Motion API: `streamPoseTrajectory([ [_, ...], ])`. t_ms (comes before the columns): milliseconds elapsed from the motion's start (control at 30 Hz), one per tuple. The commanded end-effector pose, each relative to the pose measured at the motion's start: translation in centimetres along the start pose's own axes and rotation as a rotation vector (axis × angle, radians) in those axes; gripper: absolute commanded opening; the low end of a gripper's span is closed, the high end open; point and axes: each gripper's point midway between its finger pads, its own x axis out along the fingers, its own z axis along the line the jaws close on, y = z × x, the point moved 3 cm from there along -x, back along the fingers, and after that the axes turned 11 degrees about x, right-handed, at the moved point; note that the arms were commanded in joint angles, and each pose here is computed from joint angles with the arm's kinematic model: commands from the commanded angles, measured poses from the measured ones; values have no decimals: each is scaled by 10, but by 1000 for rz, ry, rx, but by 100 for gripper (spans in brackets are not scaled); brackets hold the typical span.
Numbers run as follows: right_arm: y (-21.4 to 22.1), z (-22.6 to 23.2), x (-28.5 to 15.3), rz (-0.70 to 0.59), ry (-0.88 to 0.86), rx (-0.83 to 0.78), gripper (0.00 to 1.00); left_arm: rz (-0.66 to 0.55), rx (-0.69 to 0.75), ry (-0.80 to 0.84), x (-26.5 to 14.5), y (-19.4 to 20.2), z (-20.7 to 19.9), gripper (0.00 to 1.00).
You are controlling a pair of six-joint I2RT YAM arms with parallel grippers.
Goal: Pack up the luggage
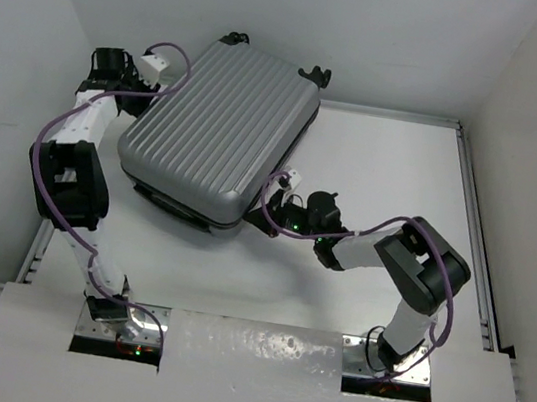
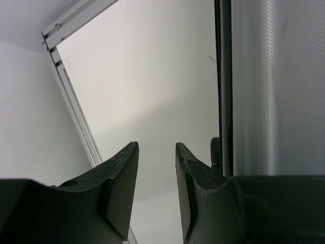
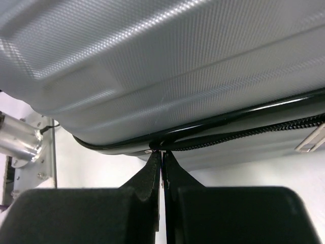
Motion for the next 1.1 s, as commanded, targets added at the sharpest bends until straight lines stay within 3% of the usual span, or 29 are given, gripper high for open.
streamPoseTrajectory([
  [0, -67, -32, -19, -239, 156, -101, 0, -6, -72, 103, -17, -18, -46, 33],
  [200, -97, -77, -54, -307, 341, -125, 0, 62, -167, 79, -27, -9, -51, 33],
  [367, -110, -103, -62, -274, 432, -172, 0, 111, -203, 133, -24, 9, -76, 33],
  [567, -115, -108, -58, -272, 418, -178, 0, 119, -220, 150, -25, 12, -82, 33],
  [733, -114, -122, -62, -294, 444, -126, 0, 84, -166, 282, -34, 18, -115, 31],
  [967, -131, -160, -77, -288, 495, -132, 0, -62, 4, 640, -65, 0, -213, 31],
  [1067, -136, -163, -80, -250, 498, -179, 0, -59, -15, 654, -66, 2, -219, 31],
])
